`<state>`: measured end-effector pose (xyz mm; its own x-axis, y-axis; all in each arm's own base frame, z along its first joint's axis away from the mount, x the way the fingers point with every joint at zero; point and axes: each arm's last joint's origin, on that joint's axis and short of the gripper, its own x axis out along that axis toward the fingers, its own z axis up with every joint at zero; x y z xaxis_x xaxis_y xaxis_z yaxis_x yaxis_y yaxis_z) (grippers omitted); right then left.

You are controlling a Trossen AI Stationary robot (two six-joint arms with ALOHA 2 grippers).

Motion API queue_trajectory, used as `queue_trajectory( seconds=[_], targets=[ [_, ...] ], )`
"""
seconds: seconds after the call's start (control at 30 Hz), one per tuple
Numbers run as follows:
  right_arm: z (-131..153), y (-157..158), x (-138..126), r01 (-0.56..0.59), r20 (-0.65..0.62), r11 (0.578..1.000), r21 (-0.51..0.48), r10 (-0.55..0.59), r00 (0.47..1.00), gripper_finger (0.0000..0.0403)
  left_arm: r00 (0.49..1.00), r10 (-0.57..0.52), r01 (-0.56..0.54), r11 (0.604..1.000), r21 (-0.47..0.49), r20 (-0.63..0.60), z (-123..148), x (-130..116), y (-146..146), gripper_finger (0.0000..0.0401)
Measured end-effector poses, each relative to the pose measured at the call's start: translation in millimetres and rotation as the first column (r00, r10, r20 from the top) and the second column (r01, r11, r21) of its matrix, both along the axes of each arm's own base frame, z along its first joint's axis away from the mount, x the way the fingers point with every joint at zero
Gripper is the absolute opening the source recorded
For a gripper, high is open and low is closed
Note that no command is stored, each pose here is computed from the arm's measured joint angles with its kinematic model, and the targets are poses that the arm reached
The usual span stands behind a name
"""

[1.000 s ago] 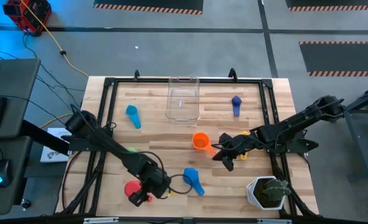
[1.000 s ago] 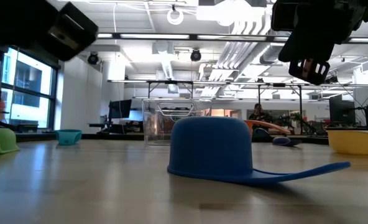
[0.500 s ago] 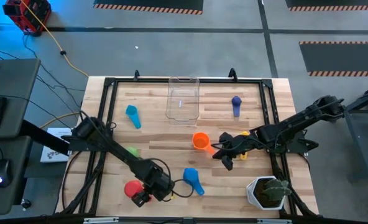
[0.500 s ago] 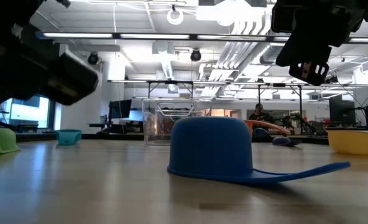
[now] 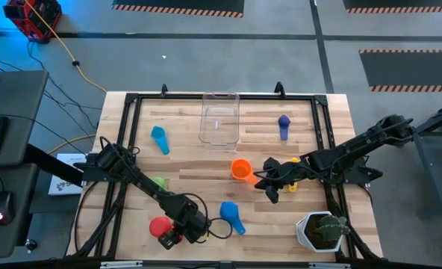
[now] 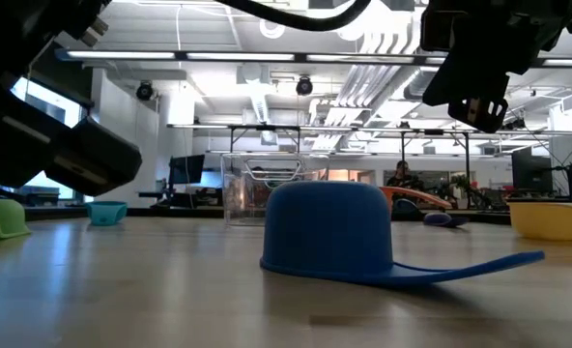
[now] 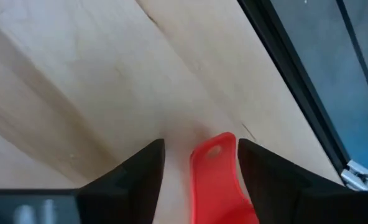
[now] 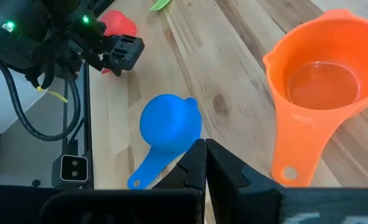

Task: Nest measuring cups in basket
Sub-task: Stack the red measuring cup on top of the orange measuring cup

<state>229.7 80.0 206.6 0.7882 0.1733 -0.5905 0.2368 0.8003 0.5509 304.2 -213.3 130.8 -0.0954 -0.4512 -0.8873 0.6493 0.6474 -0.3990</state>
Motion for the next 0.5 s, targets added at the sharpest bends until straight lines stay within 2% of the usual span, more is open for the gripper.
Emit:
queue_trajectory(
  seconds=[0.27,0.5],
  targets=[
    [0.0,0.0,0.0,0.0,0.0,1.0,0.0,0.0,1.0,0.0,1.0,-0.011,0.011,1.0,-0.023,-0.023,-2.4,-1.3,-1.0,0.0101],
    [-0.1,-0.2,0.0,0.003,0.0,1.0,-0.002,-0.003,1.0,0.0,0.999,-0.022,0.02,0.999,-0.037,-0.042,-3.0,-3.5,-2.6,0.0076]
  ],
)
